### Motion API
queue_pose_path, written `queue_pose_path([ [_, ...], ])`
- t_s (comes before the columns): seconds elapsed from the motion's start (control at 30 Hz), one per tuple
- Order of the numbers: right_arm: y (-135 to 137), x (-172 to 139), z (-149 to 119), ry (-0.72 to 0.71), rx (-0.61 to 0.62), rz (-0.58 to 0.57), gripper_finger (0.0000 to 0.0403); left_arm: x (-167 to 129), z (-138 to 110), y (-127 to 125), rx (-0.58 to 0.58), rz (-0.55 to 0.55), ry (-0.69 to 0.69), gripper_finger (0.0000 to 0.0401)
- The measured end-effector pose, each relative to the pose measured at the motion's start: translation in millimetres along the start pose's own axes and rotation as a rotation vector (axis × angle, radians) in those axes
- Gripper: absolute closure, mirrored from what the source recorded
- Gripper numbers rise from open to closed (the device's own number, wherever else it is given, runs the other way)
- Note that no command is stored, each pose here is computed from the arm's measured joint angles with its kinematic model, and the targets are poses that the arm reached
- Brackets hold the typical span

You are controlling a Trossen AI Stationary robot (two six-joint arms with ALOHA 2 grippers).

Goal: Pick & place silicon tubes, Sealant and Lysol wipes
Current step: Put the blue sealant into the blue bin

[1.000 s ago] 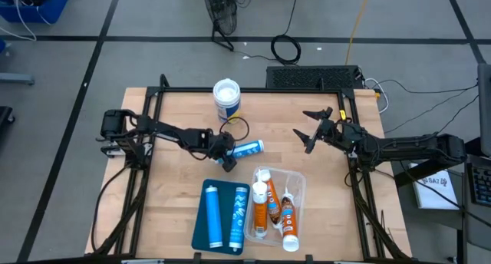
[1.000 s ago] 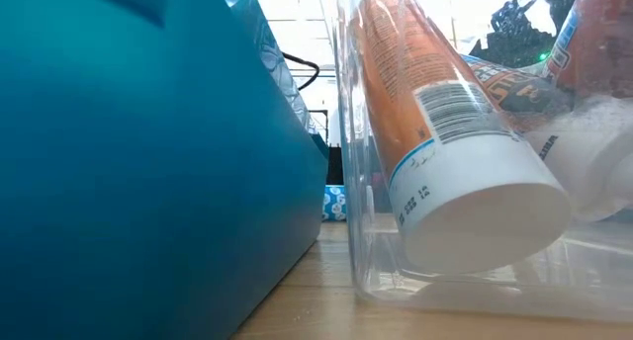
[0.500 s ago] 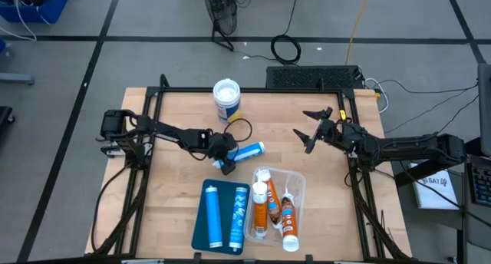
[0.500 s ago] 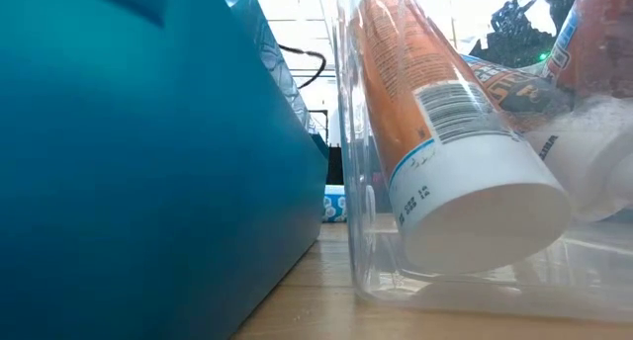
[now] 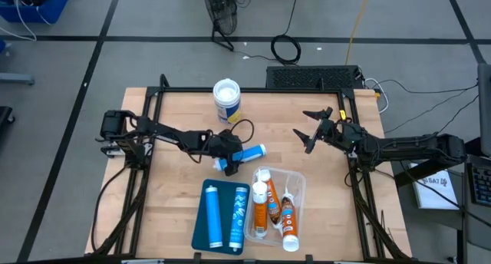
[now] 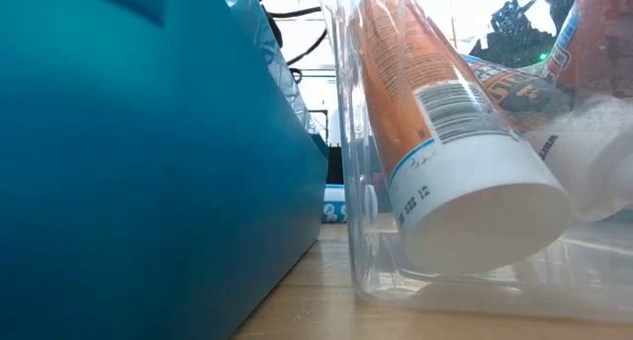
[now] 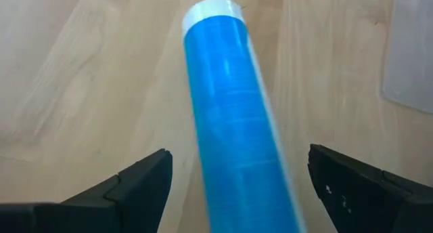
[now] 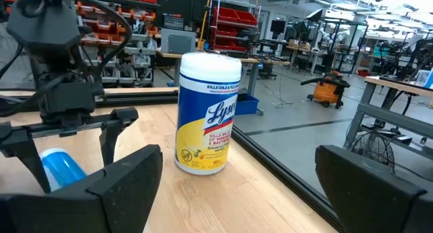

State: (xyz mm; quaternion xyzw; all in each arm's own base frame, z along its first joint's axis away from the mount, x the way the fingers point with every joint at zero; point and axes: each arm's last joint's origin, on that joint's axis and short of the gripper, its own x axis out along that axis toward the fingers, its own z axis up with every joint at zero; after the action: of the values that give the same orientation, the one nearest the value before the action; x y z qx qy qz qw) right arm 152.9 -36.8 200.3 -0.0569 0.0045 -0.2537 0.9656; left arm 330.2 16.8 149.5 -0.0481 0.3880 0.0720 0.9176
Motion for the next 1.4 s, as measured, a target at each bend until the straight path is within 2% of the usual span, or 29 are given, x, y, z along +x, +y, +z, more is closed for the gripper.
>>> queue_pose_path([
  [0.23,0.0,0.0,0.0,0.000,0.000,0.000,0.0039,-0.2,-0.8,-3.6,0.016,-0.003,0.004,0.0064],
  [0.57,0.0,0.0,-0.1,0.001,-0.001,0.000,0.0039,-1.8,-2.7,-24.0,0.057,-0.062,-0.003,0.0064],
  [0.77,0.0,0.0,0.0,0.000,0.000,0.000,0.0039,-3.0,-5.0,-35.0,0.041,-0.076,0.001,0.0064],
  [0.9,0.0,0.0,0.0,0.000,0.000,0.000,0.0039,7.0,-11.3,-37.4,0.019,-0.070,0.026,0.0064],
  [1.07,0.0,0.0,0.1,-0.001,0.000,0.000,0.0039,26.9,-22.6,-35.0,-0.028,-0.081,0.073,0.0064],
  [1.27,0.0,0.1,-0.1,0.002,-0.001,0.000,0.0039,26.8,-19.7,-23.0,-0.119,-0.051,0.065,0.0064],
  [1.4,0.1,0.1,-0.2,0.003,-0.001,0.000,0.0039,26.5,-20.0,-10.0,-0.138,0.042,0.064,0.0064],
])
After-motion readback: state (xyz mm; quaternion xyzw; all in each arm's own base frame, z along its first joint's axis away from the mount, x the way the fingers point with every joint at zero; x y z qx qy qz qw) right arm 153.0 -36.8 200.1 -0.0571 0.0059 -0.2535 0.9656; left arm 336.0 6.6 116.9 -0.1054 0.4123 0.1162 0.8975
